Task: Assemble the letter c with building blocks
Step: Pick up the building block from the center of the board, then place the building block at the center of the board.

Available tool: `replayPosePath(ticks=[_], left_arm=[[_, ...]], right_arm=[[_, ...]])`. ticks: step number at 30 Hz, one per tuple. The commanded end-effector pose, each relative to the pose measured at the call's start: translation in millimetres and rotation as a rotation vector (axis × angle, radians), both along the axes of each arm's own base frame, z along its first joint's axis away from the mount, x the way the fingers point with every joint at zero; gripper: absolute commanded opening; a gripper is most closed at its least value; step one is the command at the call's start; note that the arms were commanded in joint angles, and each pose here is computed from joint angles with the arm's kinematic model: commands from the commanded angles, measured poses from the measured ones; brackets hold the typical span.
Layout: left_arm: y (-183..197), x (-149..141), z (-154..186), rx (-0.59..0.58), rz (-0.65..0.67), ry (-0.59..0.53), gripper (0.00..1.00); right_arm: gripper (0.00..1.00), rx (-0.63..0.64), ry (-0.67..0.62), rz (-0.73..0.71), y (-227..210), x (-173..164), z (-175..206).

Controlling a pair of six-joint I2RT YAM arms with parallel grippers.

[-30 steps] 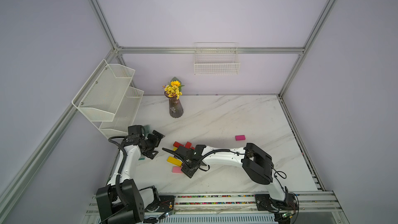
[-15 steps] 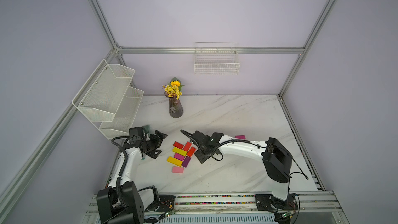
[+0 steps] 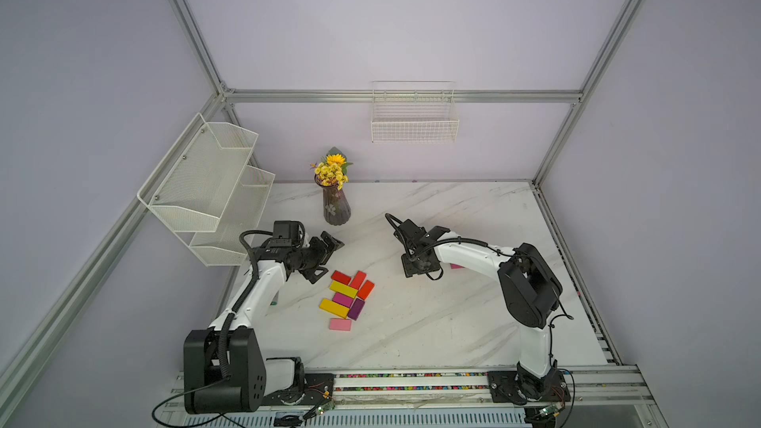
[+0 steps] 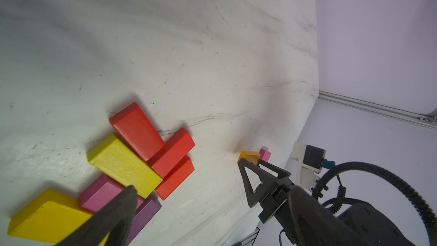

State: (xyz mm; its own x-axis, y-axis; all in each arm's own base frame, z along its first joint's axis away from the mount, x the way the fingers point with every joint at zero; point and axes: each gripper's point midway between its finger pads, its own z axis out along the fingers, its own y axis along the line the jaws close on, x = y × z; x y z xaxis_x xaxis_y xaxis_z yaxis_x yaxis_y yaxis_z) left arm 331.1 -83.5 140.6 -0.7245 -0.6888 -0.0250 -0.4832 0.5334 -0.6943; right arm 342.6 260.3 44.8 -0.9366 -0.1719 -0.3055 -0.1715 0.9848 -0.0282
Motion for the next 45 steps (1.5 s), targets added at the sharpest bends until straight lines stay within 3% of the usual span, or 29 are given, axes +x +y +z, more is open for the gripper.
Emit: replayPosePath(ticks=[1,8,17,28,34,40,45], left_arm=[[-13.7,23.3,14.6,0.007,-0.032,-0.053,1.00],[-50.4,49.1,3.4,-0.002,-0.126,-0.032,1.00],[-92.1,59.0,-3.9,-0.016,-0.224,-0.028,1.00],[-122.6,53.9,-7.1,-0.022,-0.249,-0.025,1.00],[-143.2,50.4,-8.2,-0.007,-0.249,-0.021,1.00],[-181.4,46.5,-11.8,-0.002,-0.269,-0.013,1.00],[-213.5,47.2,-22.1,0.002,-0.292,-0.011,1.00]], right_arm=[[0.52,-0.022,-0.008,-0.070,-11.7,8.4,-4.1],[0.52,-0.034,-0.007,-0.131,-31.6,16.9,-12.9],[0.54,-0.047,-0.007,-0.186,-52.8,18.9,-19.3],[0.77,-0.003,-0.010,-0.185,-55.6,15.3,-13.0],[0.82,0.069,-0.035,-0.187,-58.1,22.2,14.0],[0.85,0.149,-0.031,-0.312,-99.6,25.7,38.9],[0.86,0.221,0.010,-0.477,-145.2,25.4,36.0]])
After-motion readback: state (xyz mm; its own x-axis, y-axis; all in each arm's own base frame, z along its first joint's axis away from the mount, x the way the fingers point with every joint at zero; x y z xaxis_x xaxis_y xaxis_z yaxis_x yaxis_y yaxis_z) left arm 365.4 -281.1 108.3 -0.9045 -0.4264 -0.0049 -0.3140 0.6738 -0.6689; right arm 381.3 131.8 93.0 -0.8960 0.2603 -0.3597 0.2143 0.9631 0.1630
